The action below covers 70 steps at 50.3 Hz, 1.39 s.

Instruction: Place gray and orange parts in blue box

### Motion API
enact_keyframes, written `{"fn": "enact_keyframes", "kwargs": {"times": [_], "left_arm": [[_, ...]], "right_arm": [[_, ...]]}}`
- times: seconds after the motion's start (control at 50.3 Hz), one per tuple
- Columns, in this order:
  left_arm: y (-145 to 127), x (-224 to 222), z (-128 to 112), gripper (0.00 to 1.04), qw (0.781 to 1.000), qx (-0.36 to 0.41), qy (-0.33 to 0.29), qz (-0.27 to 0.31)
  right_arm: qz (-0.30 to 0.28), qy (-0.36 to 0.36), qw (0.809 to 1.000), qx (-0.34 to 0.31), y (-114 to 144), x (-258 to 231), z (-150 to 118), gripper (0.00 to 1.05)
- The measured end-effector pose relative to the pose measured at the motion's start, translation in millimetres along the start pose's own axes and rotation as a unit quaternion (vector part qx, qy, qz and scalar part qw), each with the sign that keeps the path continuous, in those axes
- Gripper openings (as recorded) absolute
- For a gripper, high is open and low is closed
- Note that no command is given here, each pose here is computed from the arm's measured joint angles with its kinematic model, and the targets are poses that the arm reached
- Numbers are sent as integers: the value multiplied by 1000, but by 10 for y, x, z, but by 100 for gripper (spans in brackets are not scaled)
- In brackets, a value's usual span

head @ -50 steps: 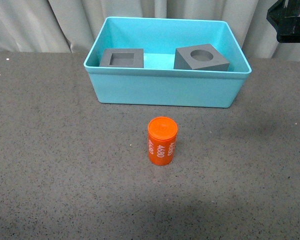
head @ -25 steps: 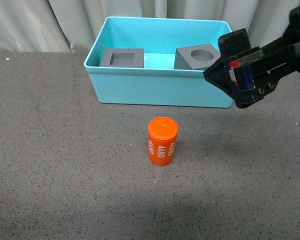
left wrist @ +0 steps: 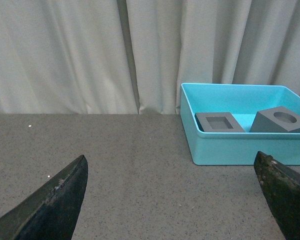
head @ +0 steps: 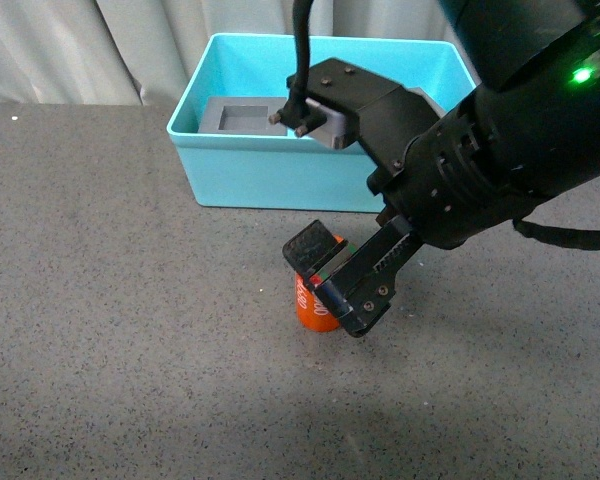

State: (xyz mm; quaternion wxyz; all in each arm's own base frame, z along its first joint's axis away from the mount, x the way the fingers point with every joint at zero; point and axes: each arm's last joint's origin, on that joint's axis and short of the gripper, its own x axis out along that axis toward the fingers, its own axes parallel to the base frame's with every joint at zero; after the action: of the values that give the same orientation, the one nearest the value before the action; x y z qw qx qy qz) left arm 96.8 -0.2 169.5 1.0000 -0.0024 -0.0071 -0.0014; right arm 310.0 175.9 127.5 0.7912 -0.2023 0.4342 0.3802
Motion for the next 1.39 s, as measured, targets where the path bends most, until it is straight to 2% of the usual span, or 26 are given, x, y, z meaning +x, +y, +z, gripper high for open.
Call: {"fn": "enact_keyframes", "kwargs": {"times": [0.338,0.517,0.557,0.616,0.716,0.895,1.074,1.253,1.392], "left_arm": [[0,0,0,98,1000,0,0,0],[0,0,0,98,1000,0,0,0],[0,0,0,98,1000,0,0,0],[0,0,0,98,1000,0,0,0],[0,0,0,98,1000,0,0,0],[0,0,0,98,1000,0,0,0],[0,0,0,98,1000,0,0,0],[0,0,0,98,1000,0,0,0],[0,0,0,98,1000,0,0,0]], "right_arm": [[12,41,999,-3,19,387,88,93],[11,57,998,0,4,481,87,71],[10,62,998,3,3,500,82,61],[11,65,998,4,8,505,76,53],[10,66,998,5,10,506,79,45],[4,60,998,20,-29,465,93,44],[-10,16,999,44,-150,175,222,44],[-38,-65,995,60,-348,-295,528,44],[-72,-126,986,76,-630,-631,844,44]]}}
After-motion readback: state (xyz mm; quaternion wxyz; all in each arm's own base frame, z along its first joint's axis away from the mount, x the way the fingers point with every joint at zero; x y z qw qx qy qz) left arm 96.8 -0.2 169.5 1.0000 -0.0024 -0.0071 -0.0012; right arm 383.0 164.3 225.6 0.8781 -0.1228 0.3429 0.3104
